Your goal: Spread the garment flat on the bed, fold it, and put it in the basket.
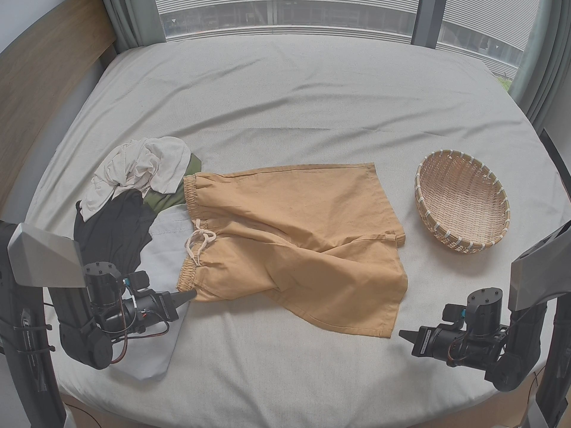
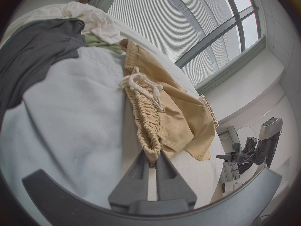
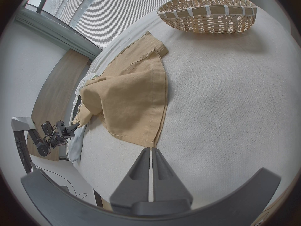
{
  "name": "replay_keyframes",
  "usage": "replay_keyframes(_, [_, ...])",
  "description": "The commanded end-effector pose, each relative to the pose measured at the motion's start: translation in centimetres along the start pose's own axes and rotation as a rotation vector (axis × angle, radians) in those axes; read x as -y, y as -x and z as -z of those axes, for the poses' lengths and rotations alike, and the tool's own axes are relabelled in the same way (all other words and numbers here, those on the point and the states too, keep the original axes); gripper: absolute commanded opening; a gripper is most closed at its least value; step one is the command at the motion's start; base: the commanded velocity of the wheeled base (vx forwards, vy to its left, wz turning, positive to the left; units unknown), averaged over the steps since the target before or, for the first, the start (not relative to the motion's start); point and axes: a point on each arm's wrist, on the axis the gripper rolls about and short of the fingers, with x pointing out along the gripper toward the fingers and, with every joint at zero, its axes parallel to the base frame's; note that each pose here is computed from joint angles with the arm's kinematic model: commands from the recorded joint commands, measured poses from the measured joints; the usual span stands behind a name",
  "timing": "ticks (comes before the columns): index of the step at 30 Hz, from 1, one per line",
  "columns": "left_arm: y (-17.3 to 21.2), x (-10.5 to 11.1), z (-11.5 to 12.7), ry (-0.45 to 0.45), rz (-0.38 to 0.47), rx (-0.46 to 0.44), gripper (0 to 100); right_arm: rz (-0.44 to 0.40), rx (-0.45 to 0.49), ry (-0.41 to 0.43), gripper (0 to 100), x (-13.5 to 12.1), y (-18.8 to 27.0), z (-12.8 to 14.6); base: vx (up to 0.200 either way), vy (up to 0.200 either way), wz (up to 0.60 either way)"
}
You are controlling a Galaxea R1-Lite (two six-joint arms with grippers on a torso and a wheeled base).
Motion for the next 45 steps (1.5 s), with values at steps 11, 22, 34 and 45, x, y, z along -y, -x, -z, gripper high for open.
replay_keyframes(11, [-0.1, 0.5, -0.4, -0.019, 0.007, 0.018, 0, -0.005, -0.019, 0.011, 100, 0.0, -3.2, 0.7, 0.0, 0.0, 0.0])
replay_keyframes(22, [-0.2, 0.4, -0.6, -0.022, 0.008, 0.024, 0, -0.021, -0.022, 0.005, 100, 0.0, -5.5, 1.0, 0.0, 0.0, 0.0])
replay_keyframes(34, [-0.4, -0.1, -0.2, -0.014, 0.001, 0.015, 0, -0.024, -0.016, -0.044, 0, 0.0, -5.7, 0.9, 0.0, 0.0, 0.0])
replay_keyframes(45, [0.7, -0.3, -0.5, 0.038, -0.02, 0.003, 0, -0.001, -0.016, -0.062, 0, -0.4, -1.2, 0.3, 0.0, 0.0, 0.0])
